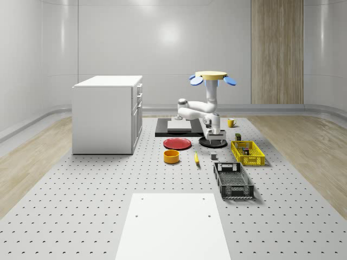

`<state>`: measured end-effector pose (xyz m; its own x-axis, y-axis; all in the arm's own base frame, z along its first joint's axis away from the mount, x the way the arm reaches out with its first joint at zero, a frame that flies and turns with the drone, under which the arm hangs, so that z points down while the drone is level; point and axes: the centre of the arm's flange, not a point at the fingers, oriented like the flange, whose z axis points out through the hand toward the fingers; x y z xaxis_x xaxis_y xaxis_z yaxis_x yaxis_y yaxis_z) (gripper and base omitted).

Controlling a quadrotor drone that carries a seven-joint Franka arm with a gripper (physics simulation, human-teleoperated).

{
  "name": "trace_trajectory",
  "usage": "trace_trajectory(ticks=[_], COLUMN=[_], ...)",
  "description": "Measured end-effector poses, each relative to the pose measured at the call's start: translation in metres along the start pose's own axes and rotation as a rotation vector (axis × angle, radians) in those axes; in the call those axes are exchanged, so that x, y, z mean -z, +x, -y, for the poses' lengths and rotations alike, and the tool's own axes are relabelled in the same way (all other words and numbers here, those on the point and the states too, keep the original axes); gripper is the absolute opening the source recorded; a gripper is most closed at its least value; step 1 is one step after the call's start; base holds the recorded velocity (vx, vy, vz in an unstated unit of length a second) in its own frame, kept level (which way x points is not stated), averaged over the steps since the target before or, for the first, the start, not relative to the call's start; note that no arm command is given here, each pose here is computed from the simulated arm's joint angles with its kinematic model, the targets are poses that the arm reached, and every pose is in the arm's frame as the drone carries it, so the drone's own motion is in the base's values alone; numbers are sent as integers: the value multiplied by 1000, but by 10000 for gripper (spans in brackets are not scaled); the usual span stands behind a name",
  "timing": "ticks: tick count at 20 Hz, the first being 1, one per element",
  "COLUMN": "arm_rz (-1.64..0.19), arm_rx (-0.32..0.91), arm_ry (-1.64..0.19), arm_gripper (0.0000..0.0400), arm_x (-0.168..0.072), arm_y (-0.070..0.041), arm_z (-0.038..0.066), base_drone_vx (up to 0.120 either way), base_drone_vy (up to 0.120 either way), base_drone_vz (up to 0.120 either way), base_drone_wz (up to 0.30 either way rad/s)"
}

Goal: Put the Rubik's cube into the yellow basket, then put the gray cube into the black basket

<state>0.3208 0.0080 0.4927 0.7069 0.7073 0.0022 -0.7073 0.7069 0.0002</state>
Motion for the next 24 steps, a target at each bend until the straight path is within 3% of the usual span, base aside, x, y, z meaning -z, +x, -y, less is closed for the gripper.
trace_trajectory(ticks=[2, 15, 24], arm_rz=[0, 0, 0], arm_rx=[0, 0, 0], arm_ry=[0, 0, 0], arm_gripper=[400, 400, 400], arm_x=[0, 0, -21], arm_y=[0, 0, 2], arm_z=[0, 0, -2], base_drone_vx=[0, -28, 0], base_drone_vy=[-40, 0, 0], base_drone_vz=[0, -117, 0], base_drone_wz=[0, 0, 0])
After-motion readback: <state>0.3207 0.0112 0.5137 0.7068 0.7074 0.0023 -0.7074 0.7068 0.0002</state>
